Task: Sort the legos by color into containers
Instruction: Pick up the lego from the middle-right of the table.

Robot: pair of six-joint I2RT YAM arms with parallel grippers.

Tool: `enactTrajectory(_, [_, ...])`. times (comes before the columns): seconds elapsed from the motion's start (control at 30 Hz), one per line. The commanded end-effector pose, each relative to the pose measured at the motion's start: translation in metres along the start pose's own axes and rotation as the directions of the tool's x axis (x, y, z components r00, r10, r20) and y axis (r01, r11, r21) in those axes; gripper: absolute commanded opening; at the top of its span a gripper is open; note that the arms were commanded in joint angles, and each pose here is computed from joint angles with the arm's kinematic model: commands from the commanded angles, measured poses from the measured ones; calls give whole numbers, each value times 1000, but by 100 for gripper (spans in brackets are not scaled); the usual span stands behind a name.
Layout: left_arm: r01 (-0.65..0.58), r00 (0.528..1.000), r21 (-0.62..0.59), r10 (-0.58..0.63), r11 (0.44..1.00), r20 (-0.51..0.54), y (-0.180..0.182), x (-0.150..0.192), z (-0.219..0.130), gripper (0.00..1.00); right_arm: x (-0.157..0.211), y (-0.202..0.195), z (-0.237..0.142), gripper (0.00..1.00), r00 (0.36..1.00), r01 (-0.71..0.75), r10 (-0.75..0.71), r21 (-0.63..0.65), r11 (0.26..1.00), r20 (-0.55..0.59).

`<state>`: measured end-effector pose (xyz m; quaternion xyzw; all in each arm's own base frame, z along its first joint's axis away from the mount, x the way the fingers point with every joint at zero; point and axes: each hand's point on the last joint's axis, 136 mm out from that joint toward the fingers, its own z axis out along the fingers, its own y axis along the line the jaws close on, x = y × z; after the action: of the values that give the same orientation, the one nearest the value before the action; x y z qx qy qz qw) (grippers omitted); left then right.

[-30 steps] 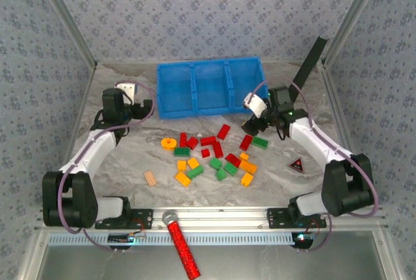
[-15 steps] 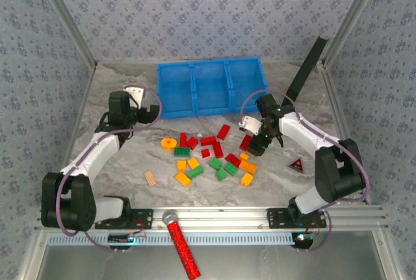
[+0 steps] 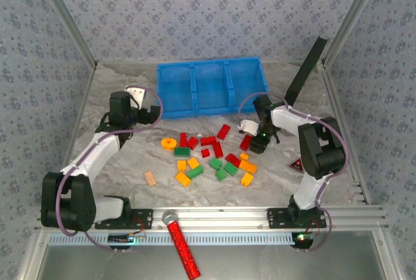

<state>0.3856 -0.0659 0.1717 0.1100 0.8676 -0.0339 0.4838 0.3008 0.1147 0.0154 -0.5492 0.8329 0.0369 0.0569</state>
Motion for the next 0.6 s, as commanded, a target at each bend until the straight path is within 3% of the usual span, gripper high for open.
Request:
enactTrajectory(0.0, [-21,1000,2,21,1000,-5,-2,-1,-2,99,5,8,19,47,999,10,-13,-67,998,-41])
enactTrajectory(0.2, [-25,1000,3,25,1000,-11,-2,0,-1,99,2,-2,16,13,999,-12,10,-43,999,-31])
enactTrajectory(0.37, [-23,999,-70,22,997,-25,10,-1,-3,99,-13,-19,-31,7,995,-91,89,26,996,48])
enactTrajectory(0.57, [-21,1000,-74,19,997,-25,12,-13,-5,99,-46,-77,-115,8,947,-280,225,251,926,228])
